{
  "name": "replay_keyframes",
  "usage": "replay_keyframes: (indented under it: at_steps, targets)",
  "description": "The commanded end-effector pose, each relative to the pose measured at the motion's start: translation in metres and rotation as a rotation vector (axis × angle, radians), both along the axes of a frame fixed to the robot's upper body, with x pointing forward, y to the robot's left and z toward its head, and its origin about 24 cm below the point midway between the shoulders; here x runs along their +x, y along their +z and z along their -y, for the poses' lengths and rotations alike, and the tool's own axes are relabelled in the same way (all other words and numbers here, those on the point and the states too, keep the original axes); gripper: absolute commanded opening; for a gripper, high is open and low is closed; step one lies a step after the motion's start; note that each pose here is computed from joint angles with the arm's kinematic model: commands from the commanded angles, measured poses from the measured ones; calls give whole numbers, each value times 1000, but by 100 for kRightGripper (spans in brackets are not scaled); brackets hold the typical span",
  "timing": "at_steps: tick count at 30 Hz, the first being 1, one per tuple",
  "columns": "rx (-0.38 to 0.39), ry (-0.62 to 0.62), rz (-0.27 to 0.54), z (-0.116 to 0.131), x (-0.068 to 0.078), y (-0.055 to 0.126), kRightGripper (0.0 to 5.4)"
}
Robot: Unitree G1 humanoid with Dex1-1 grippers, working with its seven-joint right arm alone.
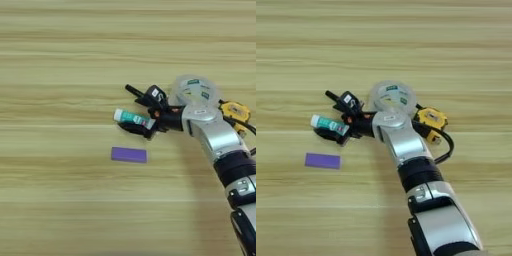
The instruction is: Move the objects on the table
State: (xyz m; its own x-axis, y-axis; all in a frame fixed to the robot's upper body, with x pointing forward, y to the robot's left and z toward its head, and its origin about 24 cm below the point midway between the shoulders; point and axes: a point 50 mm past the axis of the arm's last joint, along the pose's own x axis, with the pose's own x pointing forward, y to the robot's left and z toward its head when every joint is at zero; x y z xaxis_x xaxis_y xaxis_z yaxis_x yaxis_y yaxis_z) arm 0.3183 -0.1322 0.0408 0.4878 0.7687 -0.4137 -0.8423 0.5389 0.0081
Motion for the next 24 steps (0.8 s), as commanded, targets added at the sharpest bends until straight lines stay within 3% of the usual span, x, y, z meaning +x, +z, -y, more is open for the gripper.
replay_keyframes:
  at_steps: [1,24]
  targets:
    - [-10,19,142,-2,15,32,521]
    - [-39,57,86,2,11,14,282]
